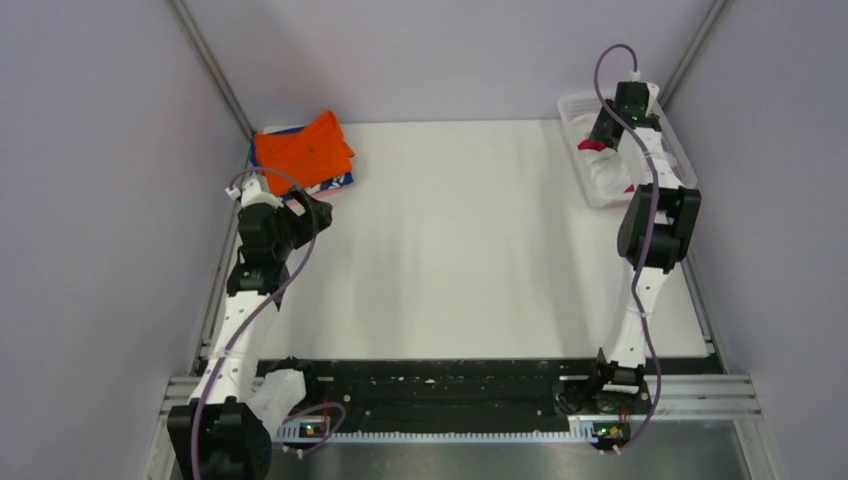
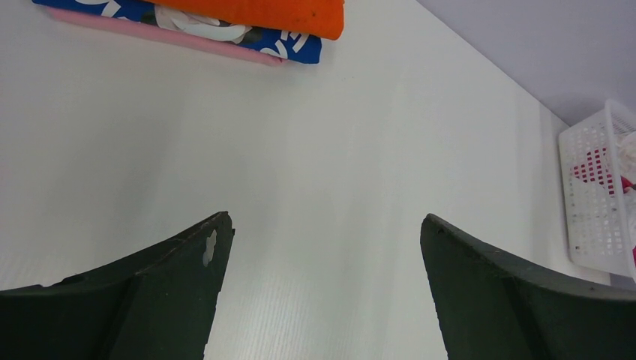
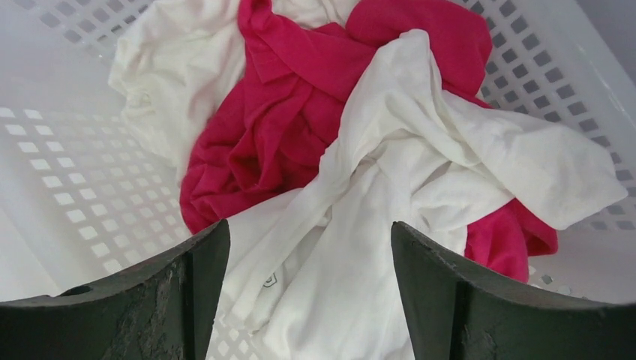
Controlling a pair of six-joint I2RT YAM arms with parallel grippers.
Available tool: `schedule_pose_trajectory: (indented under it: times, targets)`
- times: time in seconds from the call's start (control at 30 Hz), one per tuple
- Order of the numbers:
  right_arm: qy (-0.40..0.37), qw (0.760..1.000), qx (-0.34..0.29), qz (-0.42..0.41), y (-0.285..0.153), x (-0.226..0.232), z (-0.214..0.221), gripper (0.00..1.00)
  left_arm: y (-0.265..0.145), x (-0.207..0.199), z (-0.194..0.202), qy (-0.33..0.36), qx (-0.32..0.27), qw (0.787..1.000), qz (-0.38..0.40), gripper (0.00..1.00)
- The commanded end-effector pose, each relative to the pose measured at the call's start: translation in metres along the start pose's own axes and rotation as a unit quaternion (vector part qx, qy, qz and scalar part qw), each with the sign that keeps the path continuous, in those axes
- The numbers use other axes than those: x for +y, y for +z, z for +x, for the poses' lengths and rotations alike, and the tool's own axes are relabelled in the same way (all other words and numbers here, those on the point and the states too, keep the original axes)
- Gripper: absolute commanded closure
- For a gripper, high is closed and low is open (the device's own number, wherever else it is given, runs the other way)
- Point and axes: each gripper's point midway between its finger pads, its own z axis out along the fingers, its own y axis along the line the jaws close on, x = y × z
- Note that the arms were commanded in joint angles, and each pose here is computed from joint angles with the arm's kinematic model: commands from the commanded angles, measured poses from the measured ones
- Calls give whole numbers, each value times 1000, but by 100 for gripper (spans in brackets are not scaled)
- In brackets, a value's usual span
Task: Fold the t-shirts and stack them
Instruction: Grab crumpled tshirt from bin with the right arm
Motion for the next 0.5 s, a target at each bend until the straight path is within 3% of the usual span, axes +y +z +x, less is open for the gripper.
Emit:
schedule_pose_trajectory:
  times: [0.0, 0.47]
  targets:
    - [9, 1000, 18, 16, 4, -10, 13, 22, 3, -14, -15, 5, -22, 999, 30, 1]
    - [34, 997, 43, 54, 35, -26, 40, 35, 4, -14, -15, 5, -20, 999, 26, 1]
